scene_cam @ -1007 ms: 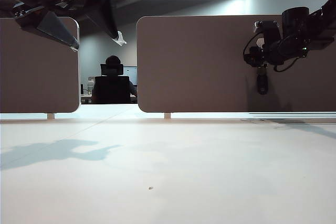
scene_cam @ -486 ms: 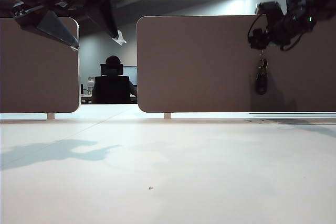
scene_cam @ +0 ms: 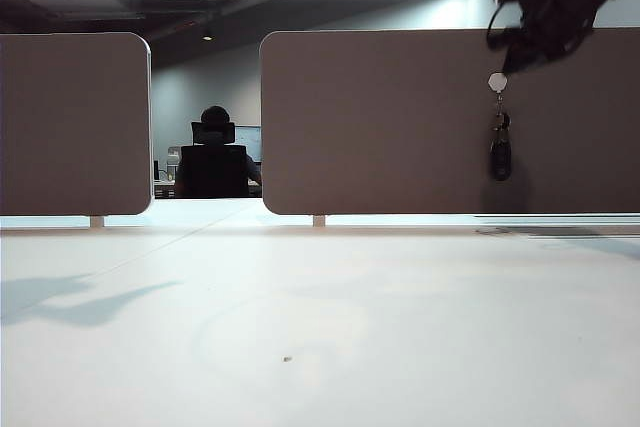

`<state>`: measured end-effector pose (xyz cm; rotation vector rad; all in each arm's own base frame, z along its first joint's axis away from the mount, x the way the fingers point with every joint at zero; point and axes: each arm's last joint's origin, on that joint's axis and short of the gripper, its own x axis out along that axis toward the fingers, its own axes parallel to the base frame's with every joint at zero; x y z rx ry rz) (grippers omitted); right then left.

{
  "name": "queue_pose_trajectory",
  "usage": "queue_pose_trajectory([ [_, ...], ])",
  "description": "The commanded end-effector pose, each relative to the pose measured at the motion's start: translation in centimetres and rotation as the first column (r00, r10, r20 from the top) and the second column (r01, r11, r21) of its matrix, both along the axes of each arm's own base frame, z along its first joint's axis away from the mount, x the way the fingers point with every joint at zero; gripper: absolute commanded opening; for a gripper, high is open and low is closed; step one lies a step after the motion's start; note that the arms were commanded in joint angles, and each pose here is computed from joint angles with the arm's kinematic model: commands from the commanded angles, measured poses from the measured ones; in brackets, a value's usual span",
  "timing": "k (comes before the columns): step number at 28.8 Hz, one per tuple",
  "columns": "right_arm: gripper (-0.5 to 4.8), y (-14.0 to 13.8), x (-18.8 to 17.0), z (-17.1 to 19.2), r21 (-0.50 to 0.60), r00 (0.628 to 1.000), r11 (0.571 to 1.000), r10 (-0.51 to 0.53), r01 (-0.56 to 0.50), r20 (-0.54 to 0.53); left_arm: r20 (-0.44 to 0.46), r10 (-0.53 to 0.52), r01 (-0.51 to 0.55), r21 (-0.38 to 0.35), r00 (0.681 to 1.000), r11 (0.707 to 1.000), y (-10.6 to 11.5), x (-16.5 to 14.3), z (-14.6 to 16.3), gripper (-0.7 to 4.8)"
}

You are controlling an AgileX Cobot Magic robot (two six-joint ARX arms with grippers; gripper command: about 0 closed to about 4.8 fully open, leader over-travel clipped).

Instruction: Hang the bunch of keys on the hook.

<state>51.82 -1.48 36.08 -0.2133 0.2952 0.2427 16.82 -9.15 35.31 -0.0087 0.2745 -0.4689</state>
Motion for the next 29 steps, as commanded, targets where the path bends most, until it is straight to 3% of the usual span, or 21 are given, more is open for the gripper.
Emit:
queue_pose_trajectory([
  [1, -0.09, 0.3, -2.5, 3.8, 0.017, 0.998, 0.999, 0.042, -0.043, 0.039, -0.019, -0.058, 0.058, -0.015, 0.998, 0.998, 0.8, -1.9, 0.5, 2.89],
  [4, -0.09, 0.4, -4.7, 6.5, 0.031, 0.998, 0.999, 0.037, -0.039, 0.060, -0.006, -0.136, 0.136, -0.046, 0.991, 0.990, 1.6, -3.8, 1.0, 0.78],
  [6, -0.09, 0.4, -6.4, 8.5, 0.034, 0.995, 0.999, 0.035, -0.039, 0.090, 0.015, -0.167, 0.168, -0.061, 0.986, 0.984, 2.3, -5.3, 1.4, -0.06],
  [13, -0.09, 1.2, -14.3, 15.4, 0.026, 0.973, 0.998, 0.053, -0.060, 0.224, 0.159, -0.037, 0.054, -0.103, 0.987, 0.993, 5.9, -11.1, 2.5, -0.05],
  [18, -0.09, 1.9, -20.2, 17.7, 0.022, 0.957, 0.995, 0.091, -0.101, 0.276, 0.242, -0.018, 0.054, -0.139, 0.970, 0.989, 7.9, -14.6, 2.4, -0.05],
  [29, -0.09, 2.4, -34.4, 16.6, 0.016, 0.926, 0.991, 0.120, -0.134, 0.357, 0.174, -0.021, 0.040, -0.104, 0.985, 0.994, 9.2, -17.0, 0.0, -0.05],
])
